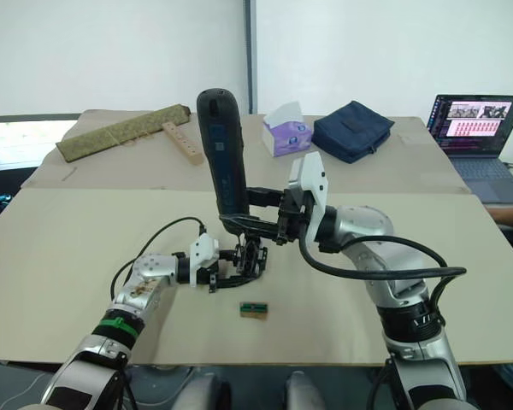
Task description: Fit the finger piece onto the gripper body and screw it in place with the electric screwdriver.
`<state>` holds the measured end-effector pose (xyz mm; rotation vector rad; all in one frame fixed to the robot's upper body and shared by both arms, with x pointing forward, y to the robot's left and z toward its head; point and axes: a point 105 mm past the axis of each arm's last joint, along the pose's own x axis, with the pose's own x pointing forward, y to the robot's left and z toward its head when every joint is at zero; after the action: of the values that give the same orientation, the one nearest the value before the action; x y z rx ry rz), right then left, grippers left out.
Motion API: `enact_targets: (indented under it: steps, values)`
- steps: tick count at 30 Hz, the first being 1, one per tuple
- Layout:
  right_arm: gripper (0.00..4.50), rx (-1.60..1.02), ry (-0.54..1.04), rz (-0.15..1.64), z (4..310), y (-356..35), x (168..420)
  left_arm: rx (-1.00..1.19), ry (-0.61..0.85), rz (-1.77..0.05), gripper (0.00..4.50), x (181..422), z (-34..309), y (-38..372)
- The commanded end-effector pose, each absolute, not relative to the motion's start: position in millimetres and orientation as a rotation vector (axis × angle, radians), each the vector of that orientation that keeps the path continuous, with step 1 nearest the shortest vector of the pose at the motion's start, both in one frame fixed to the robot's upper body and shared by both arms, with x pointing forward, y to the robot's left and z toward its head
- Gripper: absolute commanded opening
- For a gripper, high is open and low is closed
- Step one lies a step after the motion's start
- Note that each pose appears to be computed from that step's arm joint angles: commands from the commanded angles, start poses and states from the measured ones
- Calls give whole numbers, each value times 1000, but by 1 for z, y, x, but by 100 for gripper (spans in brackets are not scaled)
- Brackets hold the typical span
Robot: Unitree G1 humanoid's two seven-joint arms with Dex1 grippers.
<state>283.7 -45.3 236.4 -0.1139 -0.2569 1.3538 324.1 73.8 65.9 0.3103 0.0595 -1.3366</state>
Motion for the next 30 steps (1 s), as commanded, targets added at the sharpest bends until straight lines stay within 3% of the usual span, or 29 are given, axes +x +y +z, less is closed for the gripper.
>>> enact_targets:
  steps: [1, 18, 30]
  values:
    - [182, -117, -182, 1335, 222, -48, 287, 318, 84, -1357, 228, 319, 59, 68]
    - [182, -107, -43, 1290, 186, -46, 296, 313, 94, -1354, 228, 319, 57, 67]
    - [182, -138, -70, 1299, 182, -47, 294, 302, 123, -1362, 228, 317, 54, 69]
